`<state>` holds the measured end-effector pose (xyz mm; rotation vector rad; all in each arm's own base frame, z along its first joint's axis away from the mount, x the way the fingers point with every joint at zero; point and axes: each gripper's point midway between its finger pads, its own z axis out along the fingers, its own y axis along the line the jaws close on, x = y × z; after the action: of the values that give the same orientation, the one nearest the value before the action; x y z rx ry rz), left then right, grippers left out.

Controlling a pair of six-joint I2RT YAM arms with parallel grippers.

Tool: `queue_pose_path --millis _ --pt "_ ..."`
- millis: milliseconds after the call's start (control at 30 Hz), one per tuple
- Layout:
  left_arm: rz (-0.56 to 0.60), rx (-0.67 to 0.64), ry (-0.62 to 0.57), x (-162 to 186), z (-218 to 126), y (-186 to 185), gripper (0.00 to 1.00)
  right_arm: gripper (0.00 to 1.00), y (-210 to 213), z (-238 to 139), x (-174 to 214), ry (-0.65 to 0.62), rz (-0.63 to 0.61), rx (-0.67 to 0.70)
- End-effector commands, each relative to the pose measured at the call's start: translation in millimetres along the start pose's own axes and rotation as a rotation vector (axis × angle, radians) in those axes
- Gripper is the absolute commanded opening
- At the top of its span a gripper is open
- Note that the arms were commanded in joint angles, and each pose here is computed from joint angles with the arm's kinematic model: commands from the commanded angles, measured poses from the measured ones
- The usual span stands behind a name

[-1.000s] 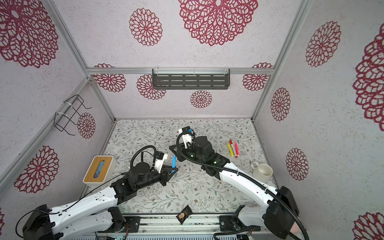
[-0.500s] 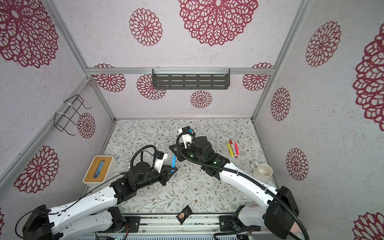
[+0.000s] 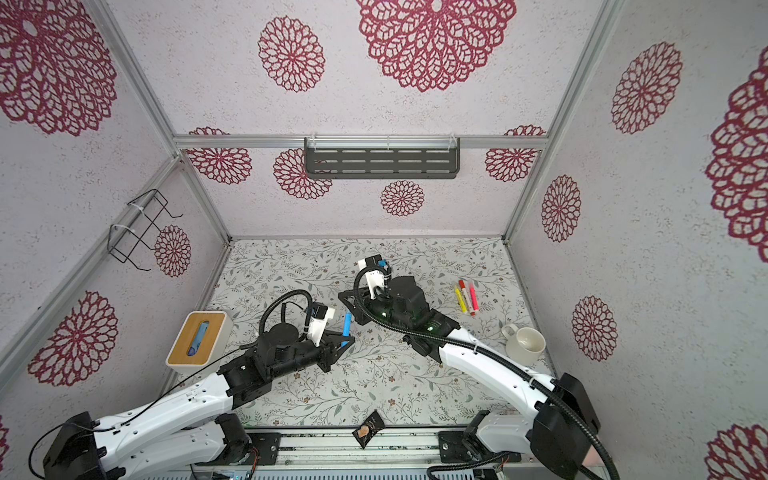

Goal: Insert the pens into the pen caps

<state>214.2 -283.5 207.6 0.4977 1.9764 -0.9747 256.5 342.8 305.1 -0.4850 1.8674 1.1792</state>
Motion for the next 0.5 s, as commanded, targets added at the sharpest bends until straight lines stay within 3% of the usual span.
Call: queue_pose_path --millis 0,467 --pt "-0.006 0.015 -0.155 -41.5 -11.7 -5.4 0.00 0.01 4.7 -3.7 24.4 0.070 0.019 -0.017" --pt "-0.013 0.006 -0.175 -45.4 -14.9 -2.5 0.00 0.00 5.7 2.7 39.6 0.096 0.025 -0.025"
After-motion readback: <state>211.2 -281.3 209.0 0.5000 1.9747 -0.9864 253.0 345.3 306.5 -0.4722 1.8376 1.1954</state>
